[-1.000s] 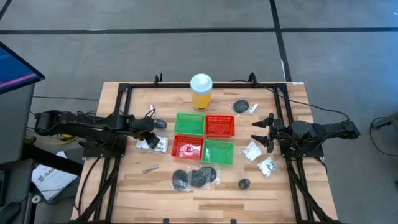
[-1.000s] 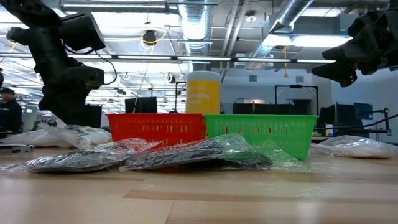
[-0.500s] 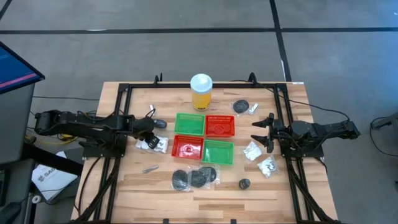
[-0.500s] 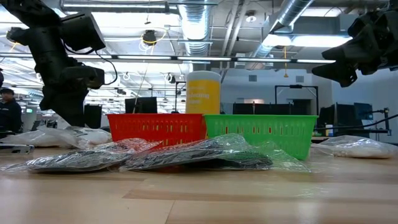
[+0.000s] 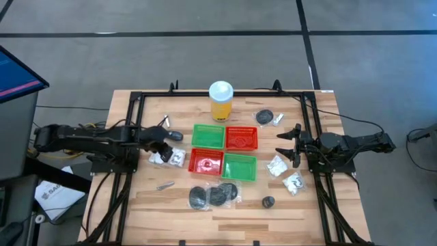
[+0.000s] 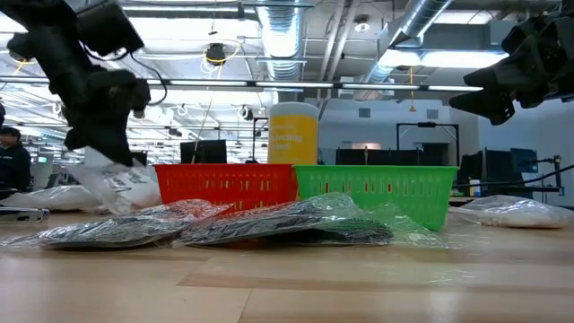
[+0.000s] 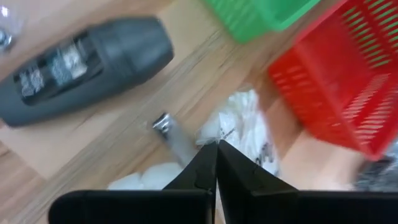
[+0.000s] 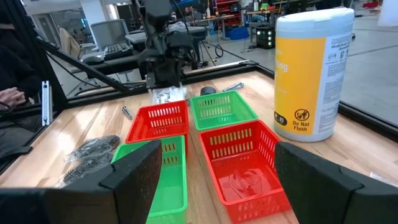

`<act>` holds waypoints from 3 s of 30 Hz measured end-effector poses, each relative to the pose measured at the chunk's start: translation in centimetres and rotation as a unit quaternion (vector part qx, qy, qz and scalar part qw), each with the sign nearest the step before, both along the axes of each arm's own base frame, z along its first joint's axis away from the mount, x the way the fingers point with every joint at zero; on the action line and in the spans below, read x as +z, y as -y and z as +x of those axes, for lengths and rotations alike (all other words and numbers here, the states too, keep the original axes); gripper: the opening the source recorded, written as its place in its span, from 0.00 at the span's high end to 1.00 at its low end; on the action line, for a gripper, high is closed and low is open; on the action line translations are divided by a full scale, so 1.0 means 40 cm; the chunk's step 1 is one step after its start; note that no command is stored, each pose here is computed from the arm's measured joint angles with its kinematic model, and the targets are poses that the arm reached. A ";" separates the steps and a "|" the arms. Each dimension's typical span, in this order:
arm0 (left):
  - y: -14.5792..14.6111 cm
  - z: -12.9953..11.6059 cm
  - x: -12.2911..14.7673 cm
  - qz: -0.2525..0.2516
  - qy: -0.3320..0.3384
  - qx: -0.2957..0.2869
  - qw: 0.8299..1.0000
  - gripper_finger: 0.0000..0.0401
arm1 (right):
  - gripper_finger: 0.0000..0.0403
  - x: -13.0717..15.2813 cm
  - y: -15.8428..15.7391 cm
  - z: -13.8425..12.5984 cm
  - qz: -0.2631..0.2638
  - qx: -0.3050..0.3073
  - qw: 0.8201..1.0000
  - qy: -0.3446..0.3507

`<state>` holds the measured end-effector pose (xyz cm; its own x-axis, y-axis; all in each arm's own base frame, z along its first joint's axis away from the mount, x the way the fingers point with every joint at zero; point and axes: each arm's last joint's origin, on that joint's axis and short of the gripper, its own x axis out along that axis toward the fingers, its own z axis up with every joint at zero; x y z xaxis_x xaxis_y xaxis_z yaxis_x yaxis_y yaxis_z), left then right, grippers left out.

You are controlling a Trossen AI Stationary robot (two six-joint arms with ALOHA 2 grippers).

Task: Pick & Place Travel size toiletries
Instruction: Put the cotton pack into the right red bin

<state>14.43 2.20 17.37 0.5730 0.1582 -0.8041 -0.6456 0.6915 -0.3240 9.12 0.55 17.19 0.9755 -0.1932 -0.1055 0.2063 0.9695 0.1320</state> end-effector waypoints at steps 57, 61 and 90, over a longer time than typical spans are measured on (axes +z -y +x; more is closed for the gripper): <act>-0.001 0.389 0.329 0.211 0.282 -0.225 0.908 1.00 | 0.26 0.051 0.010 0.048 0.030 -0.032 0.995 0.095; -0.001 0.414 0.335 0.210 0.295 -0.241 0.901 1.00 | 0.26 0.059 0.010 0.063 0.028 -0.030 0.993 0.109; 0.002 0.436 0.361 0.219 0.351 -0.257 0.874 1.00 | 0.30 0.161 0.069 0.342 -0.013 0.053 0.998 0.045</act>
<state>31.87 2.13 31.82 0.9863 -0.0596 -0.1537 0.0368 0.9885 -0.1469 22.80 -2.23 23.62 0.9958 -0.0907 -0.0131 0.0916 0.9885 0.1206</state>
